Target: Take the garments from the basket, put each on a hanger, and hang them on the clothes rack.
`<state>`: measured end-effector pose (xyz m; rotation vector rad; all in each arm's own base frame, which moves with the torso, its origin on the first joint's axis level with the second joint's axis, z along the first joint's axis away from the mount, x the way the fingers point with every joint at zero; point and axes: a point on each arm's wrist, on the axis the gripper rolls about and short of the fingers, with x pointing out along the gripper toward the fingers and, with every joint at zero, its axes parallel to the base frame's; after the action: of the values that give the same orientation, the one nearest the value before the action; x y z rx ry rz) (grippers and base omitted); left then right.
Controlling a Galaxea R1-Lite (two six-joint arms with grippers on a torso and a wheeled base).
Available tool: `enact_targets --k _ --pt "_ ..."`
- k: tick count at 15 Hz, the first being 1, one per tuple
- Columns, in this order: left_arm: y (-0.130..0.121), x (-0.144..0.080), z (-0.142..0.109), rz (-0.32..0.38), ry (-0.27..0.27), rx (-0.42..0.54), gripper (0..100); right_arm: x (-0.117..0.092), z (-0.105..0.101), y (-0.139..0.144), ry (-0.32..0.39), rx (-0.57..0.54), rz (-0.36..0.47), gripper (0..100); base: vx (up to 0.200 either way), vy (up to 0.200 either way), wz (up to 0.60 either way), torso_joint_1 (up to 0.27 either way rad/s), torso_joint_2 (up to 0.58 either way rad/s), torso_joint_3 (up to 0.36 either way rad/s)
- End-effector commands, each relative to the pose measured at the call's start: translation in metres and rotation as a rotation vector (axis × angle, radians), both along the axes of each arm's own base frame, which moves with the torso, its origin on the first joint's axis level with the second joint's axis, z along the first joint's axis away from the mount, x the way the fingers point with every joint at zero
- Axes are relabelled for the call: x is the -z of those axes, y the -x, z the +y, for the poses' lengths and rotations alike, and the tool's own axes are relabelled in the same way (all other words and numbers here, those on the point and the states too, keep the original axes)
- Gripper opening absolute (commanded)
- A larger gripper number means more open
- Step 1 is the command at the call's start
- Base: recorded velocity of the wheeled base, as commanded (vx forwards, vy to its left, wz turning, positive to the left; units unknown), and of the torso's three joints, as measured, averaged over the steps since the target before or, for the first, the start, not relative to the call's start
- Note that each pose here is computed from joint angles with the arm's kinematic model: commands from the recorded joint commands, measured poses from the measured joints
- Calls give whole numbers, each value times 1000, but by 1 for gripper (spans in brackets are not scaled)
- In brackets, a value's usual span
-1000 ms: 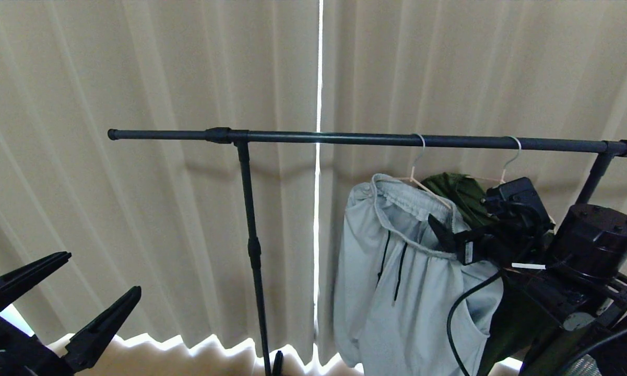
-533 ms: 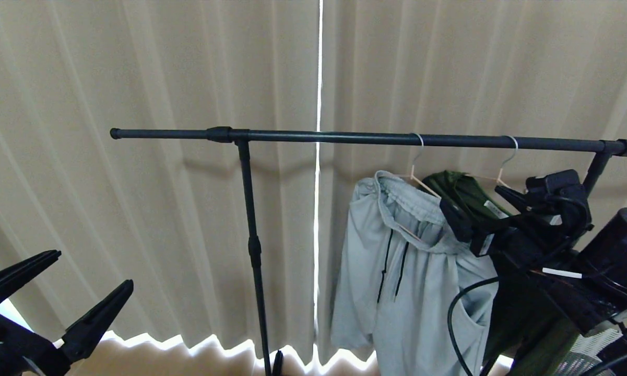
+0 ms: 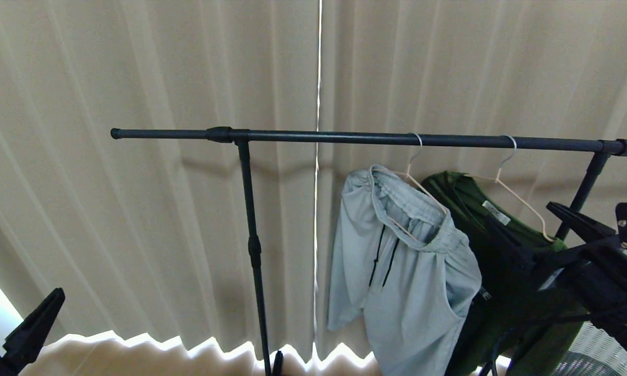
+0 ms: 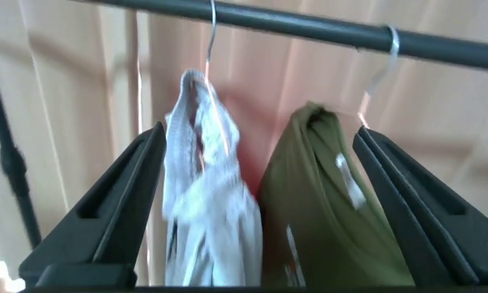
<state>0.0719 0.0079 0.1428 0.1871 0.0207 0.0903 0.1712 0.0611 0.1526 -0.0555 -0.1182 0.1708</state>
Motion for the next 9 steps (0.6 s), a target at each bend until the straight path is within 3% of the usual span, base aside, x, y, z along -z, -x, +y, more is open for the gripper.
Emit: enact_targets --k 1,3,5,9 --pt "31 4 -2 -69 -4 -26 100 -2 -8 20 -7 3 -22 100 0 0 0 0 0 0" --pt "46 15 -5 -25 1 -25 100 4 -18 28 7 48 8 100 0 0 0 0 0 0" --pt "60 30 -7 49 9 4 100 6 -36 31 21 161 55 100 0 0 0 0 0 0" --pt "75 48 -9 54 7 153 100 10 -48 55 40 220 136 100 0 0 0 0 0 0"
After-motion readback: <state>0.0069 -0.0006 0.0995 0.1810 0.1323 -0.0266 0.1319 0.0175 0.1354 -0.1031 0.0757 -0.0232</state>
